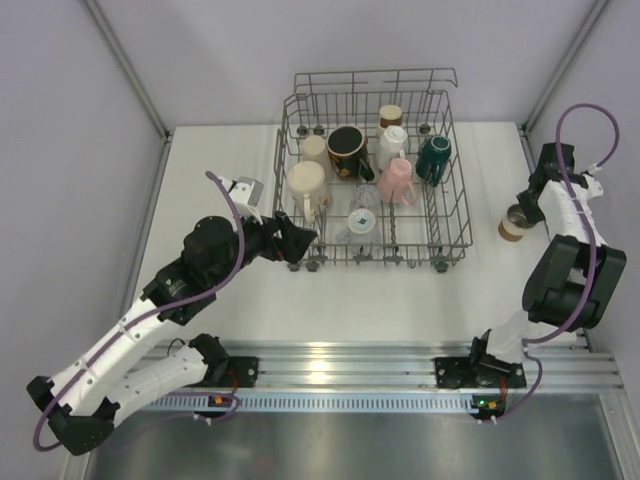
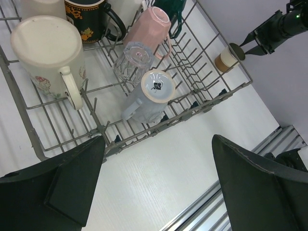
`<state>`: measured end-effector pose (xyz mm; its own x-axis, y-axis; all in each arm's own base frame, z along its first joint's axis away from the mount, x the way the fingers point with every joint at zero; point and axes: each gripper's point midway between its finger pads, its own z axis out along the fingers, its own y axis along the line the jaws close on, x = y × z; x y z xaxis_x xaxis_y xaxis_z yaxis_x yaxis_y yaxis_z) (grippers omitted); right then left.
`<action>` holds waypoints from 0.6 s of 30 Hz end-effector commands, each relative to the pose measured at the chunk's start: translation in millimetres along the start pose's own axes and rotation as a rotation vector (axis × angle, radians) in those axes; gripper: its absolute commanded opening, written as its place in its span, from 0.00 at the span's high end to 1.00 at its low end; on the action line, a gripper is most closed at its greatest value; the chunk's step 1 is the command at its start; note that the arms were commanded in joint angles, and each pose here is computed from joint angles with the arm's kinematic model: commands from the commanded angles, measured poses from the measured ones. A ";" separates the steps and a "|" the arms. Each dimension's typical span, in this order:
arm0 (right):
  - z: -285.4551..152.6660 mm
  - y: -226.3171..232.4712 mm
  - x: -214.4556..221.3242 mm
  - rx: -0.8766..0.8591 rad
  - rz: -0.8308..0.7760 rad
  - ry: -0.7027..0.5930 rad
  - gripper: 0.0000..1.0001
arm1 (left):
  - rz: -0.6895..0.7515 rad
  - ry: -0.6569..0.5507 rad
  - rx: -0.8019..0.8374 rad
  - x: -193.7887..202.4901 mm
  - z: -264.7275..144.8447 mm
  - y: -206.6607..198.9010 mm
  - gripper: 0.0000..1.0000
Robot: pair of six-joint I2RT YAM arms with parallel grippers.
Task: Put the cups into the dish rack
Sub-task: Grab a cup with the right arm
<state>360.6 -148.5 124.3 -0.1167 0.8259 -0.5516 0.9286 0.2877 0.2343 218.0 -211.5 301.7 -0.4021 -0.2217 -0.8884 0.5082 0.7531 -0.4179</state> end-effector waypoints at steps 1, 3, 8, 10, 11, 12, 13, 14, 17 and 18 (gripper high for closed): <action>0.0 29.7 -15.1 -0.069 0.001 -0.051 0.65 | -0.014 -0.065 0.056 -26.1 -1.8 -17.3 0.02; 5.0 37.3 -12.8 -0.083 -0.013 -0.041 0.63 | -0.010 -0.058 0.059 -25.1 -0.2 -18.2 0.02; 7.2 54.9 -13.6 -0.111 -0.009 -0.024 0.62 | -0.007 -0.056 0.053 -25.0 2.9 -17.3 0.02; 10.5 57.8 -9.5 -0.108 -0.006 -0.010 0.62 | -0.006 -0.059 0.061 -26.2 4.4 -19.1 0.02; 10.0 61.2 -7.9 -0.115 -0.005 -0.005 0.62 | -0.003 -0.055 0.061 -25.4 5.7 -19.0 0.02; 10.1 63.4 -6.5 -0.124 -0.011 0.001 0.62 | 0.001 -0.051 0.059 -25.0 7.4 -18.6 0.02; 10.8 64.9 -5.9 -0.125 -0.012 0.003 0.62 | 0.002 -0.051 0.059 -25.8 8.1 -19.2 0.02; 10.5 65.7 -6.4 -0.121 -0.008 -0.001 0.61 | 0.005 -0.051 0.057 -26.2 9.0 -18.8 0.02; 13.3 70.5 -6.1 -0.128 -0.005 -0.007 0.61 | 0.009 -0.043 0.055 -25.9 13.0 -19.3 0.02; 15.8 70.1 -5.3 -0.121 -0.008 -0.005 0.61 | 0.006 -0.041 0.056 -25.7 14.0 -19.7 0.02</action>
<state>411.0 -139.7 115.6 -0.1556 0.8297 -0.5360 0.8982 0.3447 0.2728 225.5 -223.4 295.1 -0.4343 -0.1906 -0.8804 0.5110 0.7527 -0.4151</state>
